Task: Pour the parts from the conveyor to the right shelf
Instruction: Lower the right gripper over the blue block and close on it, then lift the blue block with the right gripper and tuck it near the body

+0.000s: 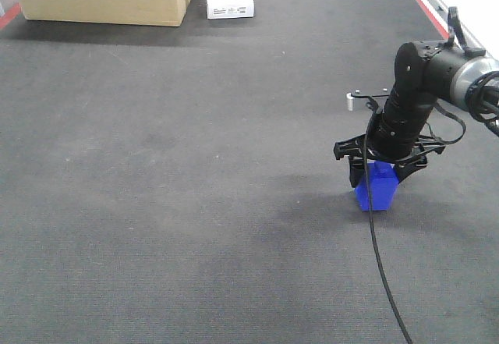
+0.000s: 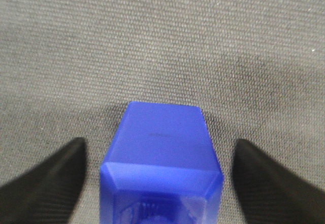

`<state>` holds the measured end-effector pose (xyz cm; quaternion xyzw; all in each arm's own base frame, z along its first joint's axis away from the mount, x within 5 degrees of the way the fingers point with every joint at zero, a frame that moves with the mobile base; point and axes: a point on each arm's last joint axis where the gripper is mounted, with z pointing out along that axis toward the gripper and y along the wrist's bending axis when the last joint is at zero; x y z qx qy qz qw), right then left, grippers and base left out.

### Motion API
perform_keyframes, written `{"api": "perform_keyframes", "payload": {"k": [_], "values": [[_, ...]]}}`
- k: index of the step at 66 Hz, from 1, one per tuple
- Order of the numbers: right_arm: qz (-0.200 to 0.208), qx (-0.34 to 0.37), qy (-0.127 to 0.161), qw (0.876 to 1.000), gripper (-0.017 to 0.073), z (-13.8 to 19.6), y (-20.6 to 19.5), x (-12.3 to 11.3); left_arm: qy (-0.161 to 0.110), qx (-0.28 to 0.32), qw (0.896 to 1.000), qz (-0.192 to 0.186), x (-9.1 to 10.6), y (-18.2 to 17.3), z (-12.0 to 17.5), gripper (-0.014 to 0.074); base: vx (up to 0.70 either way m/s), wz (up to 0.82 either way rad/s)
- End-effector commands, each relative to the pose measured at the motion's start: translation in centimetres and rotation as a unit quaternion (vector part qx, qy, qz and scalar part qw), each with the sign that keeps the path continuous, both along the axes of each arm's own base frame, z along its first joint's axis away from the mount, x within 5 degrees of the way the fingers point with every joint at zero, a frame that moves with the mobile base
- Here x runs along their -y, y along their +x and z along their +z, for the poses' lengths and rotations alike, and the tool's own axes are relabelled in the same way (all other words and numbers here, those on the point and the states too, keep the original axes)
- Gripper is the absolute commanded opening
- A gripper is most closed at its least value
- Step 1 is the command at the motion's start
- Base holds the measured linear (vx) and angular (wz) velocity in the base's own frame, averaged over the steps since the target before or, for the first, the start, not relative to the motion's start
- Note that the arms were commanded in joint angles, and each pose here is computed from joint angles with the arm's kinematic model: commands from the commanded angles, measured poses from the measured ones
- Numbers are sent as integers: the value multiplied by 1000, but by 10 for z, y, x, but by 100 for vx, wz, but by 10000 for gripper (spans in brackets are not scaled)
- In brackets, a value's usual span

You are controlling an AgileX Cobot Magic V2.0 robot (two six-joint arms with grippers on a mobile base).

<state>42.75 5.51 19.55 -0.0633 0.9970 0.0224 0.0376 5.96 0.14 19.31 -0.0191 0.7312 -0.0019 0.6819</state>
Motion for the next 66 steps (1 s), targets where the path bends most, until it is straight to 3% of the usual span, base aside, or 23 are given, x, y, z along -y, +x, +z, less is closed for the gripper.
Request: {"api": "perform_keyframes", "payload": {"k": [1, 8, 16, 27, 36, 47, 56, 66], "values": [[2, 35, 7, 999, 412, 32, -2, 1, -7, 41, 999, 1, 0, 1, 13, -6, 0, 0], [2, 23, 6, 1000, 255, 31, -4, 2, -7, 41, 999, 1, 0, 1, 13, -6, 0, 0], [6, 9, 4, 1000, -5, 31, -7, 2, -7, 41, 999, 1, 0, 1, 13, -6, 0, 0], [9, 16, 10, 1000, -10, 36, -8, 1, -7, 41, 999, 1, 0, 1, 13, -6, 0, 0], [6, 97, 40, 994, -9, 70, -9, -3, -7, 41, 999, 1, 0, 1, 13, -6, 0, 0], [0, 245, 76, 967, -9, 140, -25, -4, -7, 41, 999, 1, 0, 1, 13, -6, 0, 0], [26, 347, 71, 935, -8, 187, -55, 1, -7, 41, 999, 1, 0, 1, 13, -6, 0, 0], [35, 423, 65, 903, -6, 207, -105, 8, -7, 41, 999, 1, 0, 1, 13, -6, 0, 0]]}}
